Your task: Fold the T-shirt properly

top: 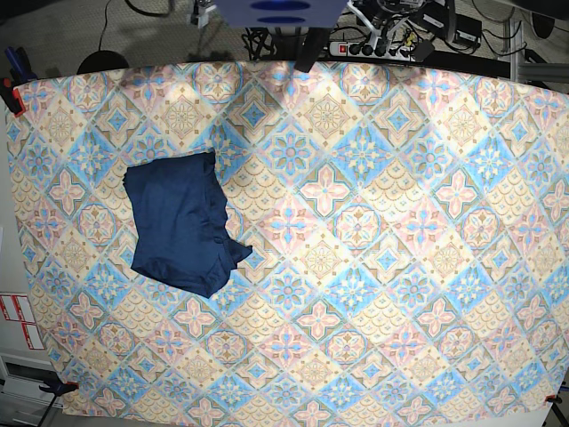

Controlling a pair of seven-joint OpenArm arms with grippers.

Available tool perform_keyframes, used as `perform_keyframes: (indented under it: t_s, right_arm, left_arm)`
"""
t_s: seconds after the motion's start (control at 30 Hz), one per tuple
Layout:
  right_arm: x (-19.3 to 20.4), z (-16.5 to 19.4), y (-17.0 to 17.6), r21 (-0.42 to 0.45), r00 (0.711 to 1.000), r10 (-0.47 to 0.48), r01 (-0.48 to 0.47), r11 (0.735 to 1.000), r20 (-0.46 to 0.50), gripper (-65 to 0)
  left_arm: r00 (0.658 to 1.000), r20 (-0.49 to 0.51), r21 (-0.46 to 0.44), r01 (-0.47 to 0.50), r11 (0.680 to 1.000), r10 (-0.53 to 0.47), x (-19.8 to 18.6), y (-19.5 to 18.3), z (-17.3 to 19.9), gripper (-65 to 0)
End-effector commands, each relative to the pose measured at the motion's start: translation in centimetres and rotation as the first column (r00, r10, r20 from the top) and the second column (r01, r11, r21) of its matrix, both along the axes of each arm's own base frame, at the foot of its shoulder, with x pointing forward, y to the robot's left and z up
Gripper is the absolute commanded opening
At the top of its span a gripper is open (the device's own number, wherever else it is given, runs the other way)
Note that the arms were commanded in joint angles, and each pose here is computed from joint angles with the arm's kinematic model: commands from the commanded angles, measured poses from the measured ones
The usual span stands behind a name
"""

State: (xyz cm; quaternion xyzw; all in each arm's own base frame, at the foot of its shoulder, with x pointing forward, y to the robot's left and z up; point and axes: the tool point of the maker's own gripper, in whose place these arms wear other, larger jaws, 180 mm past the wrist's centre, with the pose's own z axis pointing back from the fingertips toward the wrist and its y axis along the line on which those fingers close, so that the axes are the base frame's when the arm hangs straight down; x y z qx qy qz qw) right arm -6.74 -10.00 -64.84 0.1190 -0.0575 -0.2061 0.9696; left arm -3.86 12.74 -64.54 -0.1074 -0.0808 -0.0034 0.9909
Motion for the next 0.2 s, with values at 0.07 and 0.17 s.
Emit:
perform_keyframes:
  t_s: [0.07,0.17]
  right_arm:
    - [-0.1,0.1,0.3,0.006,1.0,-0.012,0.012,1.0,0.007,-64.9]
    - [0.9,0.0,0.4,0.006,1.0,-0.011,0.011,1.0,0.026,-64.8]
  left_arm:
    - [1.0,-0.017,-0.005,0.001,1.0,-0.001,-1.1,-0.1,0.1,-65.0]
    - [1.0,-0.01,-0.014,-0.004,1.0,0.003,-0.6,-0.7,0.1,-65.0]
